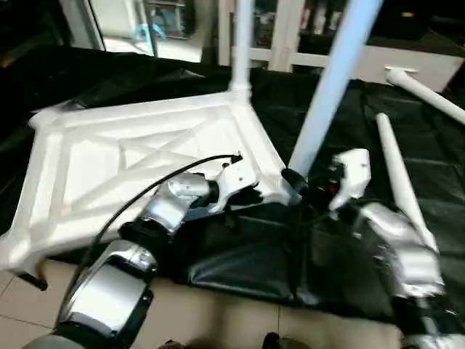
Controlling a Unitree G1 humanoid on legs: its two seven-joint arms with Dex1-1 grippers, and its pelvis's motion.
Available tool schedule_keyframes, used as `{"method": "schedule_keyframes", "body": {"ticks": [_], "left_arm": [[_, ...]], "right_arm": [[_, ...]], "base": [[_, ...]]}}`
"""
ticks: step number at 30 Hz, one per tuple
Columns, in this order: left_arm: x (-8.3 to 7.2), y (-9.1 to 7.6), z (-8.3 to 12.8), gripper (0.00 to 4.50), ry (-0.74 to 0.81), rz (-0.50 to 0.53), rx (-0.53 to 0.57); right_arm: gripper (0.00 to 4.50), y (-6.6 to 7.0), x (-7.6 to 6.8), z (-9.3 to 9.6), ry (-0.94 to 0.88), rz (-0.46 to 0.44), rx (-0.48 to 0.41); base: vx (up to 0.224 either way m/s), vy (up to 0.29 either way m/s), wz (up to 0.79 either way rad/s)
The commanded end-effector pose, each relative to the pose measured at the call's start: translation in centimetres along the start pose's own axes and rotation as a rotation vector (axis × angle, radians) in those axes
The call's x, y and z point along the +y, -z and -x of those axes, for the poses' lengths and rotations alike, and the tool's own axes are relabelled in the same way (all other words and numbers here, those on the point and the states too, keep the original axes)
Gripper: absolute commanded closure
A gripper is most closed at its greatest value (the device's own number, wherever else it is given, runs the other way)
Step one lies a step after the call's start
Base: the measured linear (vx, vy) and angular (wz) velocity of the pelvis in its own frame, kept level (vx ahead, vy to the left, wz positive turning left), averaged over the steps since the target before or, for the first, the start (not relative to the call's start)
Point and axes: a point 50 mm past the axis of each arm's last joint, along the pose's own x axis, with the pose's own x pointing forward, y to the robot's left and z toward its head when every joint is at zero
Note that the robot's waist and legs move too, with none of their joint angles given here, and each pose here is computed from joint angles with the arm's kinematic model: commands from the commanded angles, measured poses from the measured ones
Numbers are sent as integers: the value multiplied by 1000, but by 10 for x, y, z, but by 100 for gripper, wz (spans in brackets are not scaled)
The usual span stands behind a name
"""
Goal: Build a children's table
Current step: Rotate leg to tighten
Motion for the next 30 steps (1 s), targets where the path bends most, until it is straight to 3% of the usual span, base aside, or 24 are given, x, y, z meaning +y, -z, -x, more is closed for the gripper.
{"method": "schedule_keyframes", "body": {"ticks": [1, 3, 7, 8, 11, 14, 21, 30], "left_arm": [[-17, 19, 4, 450, 152, 50, 18], [-20, 23, 11, 450, 216, 64, 23], [-23, 25, 14, 450, 252, 66, 29], [-25, 27, 17, 450, 285, 66, 31], [-26, 27, 18, 450, 299, 66, 33], [-29, 28, 19, 450, 322, 62, 38], [-31, 28, 18, 450, 326, 60, 42], [-31, 29, 19, 450, 322, 52, 55]], "right_arm": [[69, -10, -3, 15, -94, 44, 15], [59, -14, -6, 29, -162, 78, 57], [32, -14, -9, 39, -219, 107, 120], [17, -10, -9, 44, -264, 145, 180], [6, -8, -8, 46, -298, 156, 211], [6, -1, 3, 39, -429, 168, 270], [6, 7, 6, 19, -457, 193, 284], [6, 13, 5, 15, -512, 222, 327]], "base": [[104, -20, 13], [84, -16, 7], [0, 0, 0], [0, 0, 0], [0, 0, 0], [0, 0, 0], [0, 0, 0], [0, 0, 0]]}}
